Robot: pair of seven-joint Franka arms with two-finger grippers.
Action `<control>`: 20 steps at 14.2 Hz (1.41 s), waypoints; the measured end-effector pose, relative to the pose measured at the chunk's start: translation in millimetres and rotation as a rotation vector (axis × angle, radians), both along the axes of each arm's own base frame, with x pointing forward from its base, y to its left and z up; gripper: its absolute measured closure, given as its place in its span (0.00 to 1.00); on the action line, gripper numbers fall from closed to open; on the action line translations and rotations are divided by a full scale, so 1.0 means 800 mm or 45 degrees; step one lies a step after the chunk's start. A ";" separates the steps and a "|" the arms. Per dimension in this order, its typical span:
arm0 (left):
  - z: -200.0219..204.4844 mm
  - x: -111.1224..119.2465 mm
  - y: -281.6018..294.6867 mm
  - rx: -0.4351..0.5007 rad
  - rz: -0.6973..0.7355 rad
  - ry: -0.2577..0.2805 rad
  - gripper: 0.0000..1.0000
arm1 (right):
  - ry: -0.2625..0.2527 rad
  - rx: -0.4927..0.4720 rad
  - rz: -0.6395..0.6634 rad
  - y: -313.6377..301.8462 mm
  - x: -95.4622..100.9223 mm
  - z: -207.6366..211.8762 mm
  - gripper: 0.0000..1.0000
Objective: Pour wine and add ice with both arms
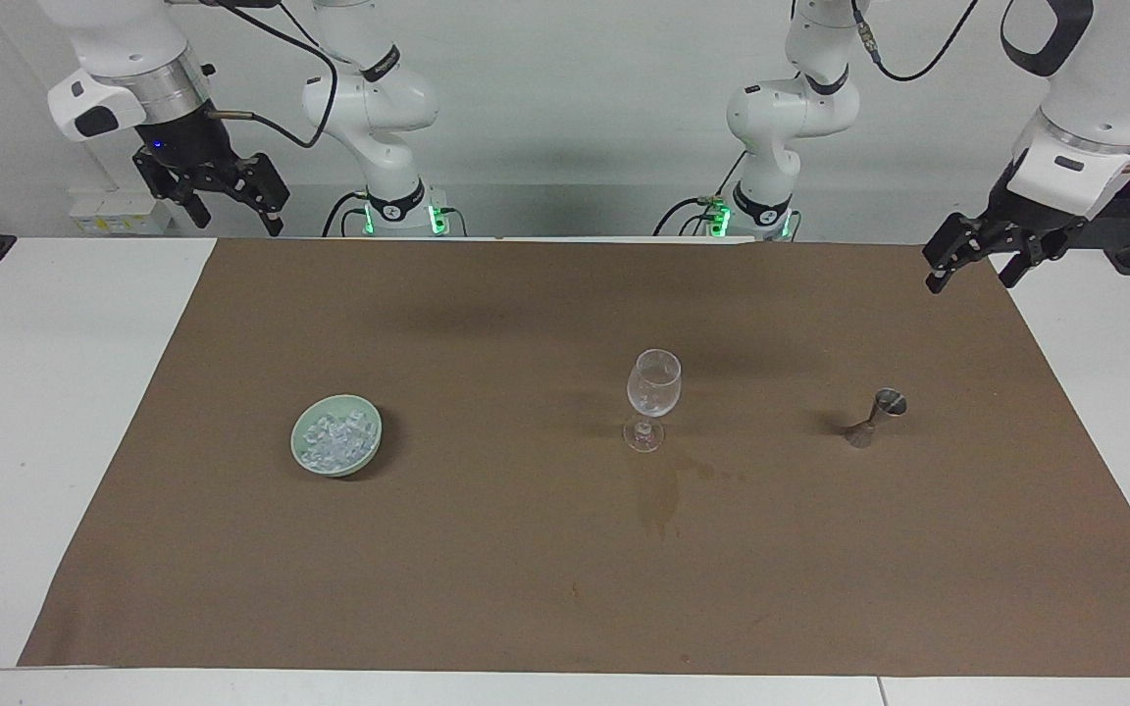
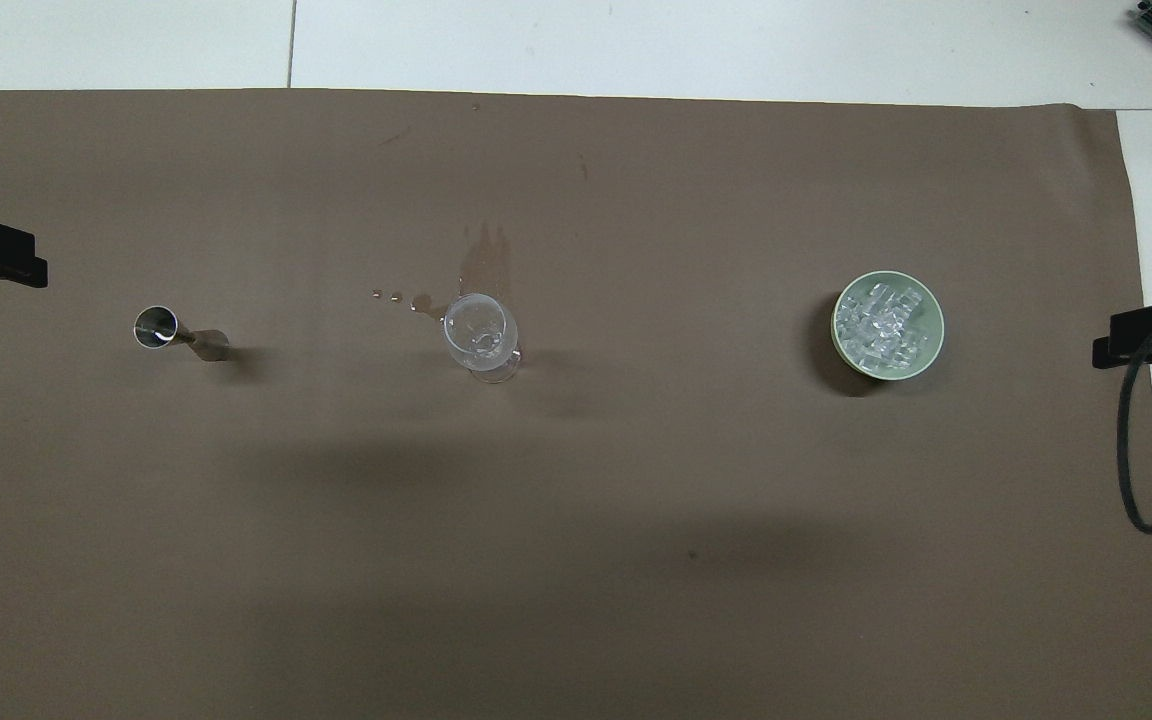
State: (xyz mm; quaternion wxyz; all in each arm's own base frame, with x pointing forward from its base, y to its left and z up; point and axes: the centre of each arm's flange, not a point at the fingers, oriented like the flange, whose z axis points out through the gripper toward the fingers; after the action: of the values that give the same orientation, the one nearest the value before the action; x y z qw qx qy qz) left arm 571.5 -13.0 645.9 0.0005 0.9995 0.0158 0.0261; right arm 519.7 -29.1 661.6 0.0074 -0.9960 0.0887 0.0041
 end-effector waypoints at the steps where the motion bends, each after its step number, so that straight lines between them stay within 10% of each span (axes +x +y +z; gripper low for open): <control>1: -0.001 -0.001 0.000 0.000 0.000 0.012 0.00 | 0.000 0.000 0.000 0.000 0.000 0.000 0.00; 14: 0.002 -0.011 0.024 0.003 -0.332 0.049 0.00 | 0.000 0.000 0.000 0.000 0.000 0.000 0.00; 20: -0.030 -0.006 0.083 -0.184 -0.579 0.050 0.00 | 0.000 0.000 0.000 0.000 0.000 0.000 0.00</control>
State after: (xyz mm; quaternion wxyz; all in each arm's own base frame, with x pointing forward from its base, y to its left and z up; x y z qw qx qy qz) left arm 566.7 53.1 621.6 0.0778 0.9751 -0.2077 0.0048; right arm 519.7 -29.1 661.6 0.0074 -0.9960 0.0887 0.0041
